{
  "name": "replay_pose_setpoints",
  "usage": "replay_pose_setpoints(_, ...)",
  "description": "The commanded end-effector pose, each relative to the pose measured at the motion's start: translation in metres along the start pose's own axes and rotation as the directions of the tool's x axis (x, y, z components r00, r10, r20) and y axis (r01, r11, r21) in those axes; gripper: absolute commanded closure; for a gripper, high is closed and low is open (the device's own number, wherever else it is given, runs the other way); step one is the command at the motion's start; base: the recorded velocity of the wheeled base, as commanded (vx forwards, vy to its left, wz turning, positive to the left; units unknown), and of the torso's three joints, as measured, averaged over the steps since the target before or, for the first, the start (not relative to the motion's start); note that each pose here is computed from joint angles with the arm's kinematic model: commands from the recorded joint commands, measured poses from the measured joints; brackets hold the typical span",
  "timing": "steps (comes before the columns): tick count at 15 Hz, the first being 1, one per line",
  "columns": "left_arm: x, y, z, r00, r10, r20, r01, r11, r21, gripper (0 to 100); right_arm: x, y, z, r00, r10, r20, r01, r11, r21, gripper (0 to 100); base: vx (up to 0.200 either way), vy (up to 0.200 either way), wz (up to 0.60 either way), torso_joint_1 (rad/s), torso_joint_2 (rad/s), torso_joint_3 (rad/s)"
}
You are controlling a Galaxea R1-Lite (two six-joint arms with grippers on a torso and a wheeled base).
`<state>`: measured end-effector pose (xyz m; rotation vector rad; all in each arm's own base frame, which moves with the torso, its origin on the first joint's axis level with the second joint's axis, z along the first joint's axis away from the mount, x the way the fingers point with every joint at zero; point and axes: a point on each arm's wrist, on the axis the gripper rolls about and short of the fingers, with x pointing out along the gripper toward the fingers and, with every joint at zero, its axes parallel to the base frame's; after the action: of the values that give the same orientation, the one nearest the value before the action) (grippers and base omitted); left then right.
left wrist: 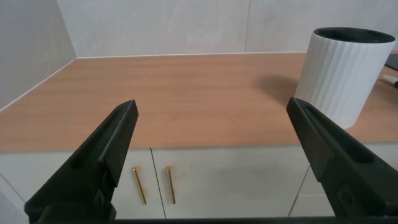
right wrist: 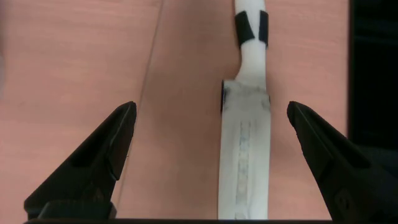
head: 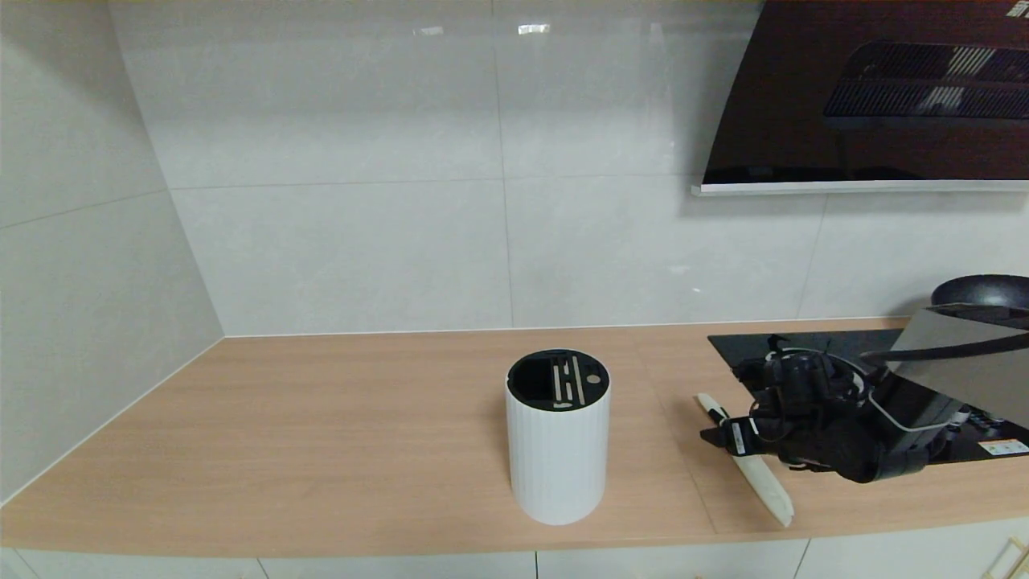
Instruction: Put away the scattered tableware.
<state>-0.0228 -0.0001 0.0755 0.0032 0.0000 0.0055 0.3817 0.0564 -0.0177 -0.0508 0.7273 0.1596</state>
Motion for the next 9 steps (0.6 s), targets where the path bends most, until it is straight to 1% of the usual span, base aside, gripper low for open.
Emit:
replay_pose_setpoints(1,0.000,0.000,0.000,1.000,0.001,0.000,-0.001,1.000,0.000,0,0.016,-0.007,-0.006,0.999,-0.013,-0.045,0.013,1.000,0.011,0,0.000,0.000,0.00,0.000,0.00,0.000)
replay_pose_setpoints(5,0.000,0.000,0.000,1.000,0.001,0.000,-0.001,1.000,0.000,0,0.022,-0.019,-0.015,0.997,-0.034,-0.076,0.036,0.999,0.030,0,0.000,0.000,0.00,0.000,0.00,0.000)
replay_pose_setpoints(7,0.000,0.000,0.000,1.000,0.001,0.000,-0.001,1.000,0.000,0,0.024,-0.023,-0.012,0.997,-0.041,-0.062,0.043,0.998,0.035,0,0.000,0.000,0.00,0.000,0.00,0.000)
replay_pose_setpoints(9,0.000,0.000,0.000,1.000,0.001,0.000,-0.001,1.000,0.000,0,0.028,-0.023,-0.013,0.997,-0.040,-0.065,0.043,0.998,0.035,0,0.000,0.000,0.00,0.000,0.00,0.000)
